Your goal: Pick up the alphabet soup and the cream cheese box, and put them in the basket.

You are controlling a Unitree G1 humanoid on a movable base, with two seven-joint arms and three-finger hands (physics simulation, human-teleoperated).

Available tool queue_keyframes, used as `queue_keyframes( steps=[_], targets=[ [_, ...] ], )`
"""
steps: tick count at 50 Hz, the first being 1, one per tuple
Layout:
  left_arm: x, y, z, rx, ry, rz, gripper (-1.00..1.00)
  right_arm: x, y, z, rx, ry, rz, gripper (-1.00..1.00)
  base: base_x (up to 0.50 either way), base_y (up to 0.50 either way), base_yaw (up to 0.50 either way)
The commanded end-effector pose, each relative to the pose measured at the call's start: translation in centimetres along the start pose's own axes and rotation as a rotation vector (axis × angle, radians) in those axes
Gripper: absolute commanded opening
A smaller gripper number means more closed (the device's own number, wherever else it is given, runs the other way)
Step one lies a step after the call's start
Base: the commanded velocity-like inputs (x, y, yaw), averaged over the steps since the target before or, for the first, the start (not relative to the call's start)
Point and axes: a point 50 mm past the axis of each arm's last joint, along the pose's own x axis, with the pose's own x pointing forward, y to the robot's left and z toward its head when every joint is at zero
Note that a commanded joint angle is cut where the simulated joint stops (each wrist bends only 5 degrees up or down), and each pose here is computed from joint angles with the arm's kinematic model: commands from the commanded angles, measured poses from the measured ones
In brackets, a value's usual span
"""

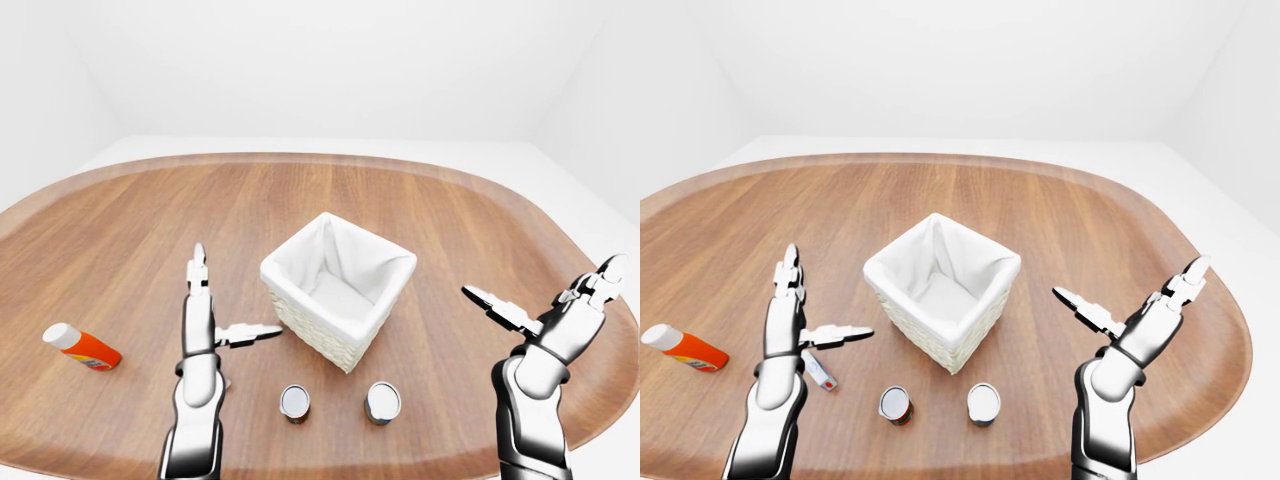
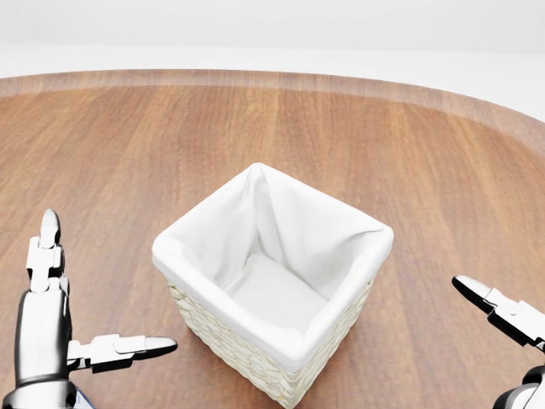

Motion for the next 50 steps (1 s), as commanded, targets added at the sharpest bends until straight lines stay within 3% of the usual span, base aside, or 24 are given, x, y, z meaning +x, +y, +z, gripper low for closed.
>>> queue_keyframes(
  steps=[1, 7, 14, 18, 26, 34, 40, 48, 50],
  targets=[
    [-1.3, 1.8, 3.3, 0.065, -0.14, 0.059, 1.0, 0.0, 0.0, 0.1, 0.0, -0.002, -0.001, 1.0, 0.0, 0.0, 0.0],
    [-1.5, 2.3, 6.2, 0.165, -0.267, 0.069, 1.0, 0.0, -0.1, 0.2, -0.001, -0.006, -0.002, 1.0, 0.0, 0.0, 0.0],
    [-1.7, 2.0, 7.2, 0.349, -0.319, 0.069, 1.0, 0.0, 0.0, 0.1, -0.002, -0.005, -0.001, 1.0, 0.0, 0.0, 0.0],
    [-1.4, 2.0, 6.7, 0.355, -0.294, 0.064, 1.0, 0.0, 0.0, 0.2, -0.001, -0.005, -0.002, 1.0, 0.0, 0.0, 0.0],
    [-1.2, 2.7, 7.7, 0.486, -0.323, 0.067, 1.0, 0.0, 0.0, 0.1, -0.002, -0.004, -0.001, 1.0, 0.0, 0.0, 0.0],
    [-1.4, 3.0, 9.0, 0.727, -0.345, 0.06, 1.0, 0.0, 0.0, 0.0, -0.003, -0.003, 0.001, 1.0, 0.0, 0.0, 0.0],
    [-1.4, 3.1, 8.7, 0.804, -0.31, 0.057, 1.0, 0.0, 0.0, 0.0, -0.003, -0.001, 0.001, 1.0, 0.0, 0.0, 0.0],
    [-1.2, 4.3, 9.4, 0.912, -0.3, 0.113, 1.0, 0.0, 0.0, 0.0, -0.005, 0.0, 0.001, 1.0, 0.0, 0.0, 0.0],
    [-1.3, 5.2, 9.4, 0.97, -0.307, 0.199, 1.0, 0.0, 0.0, 0.0, -0.005, -0.001, 0.001, 1.0, 0.0, 0.0, 0.0]
  ],
)
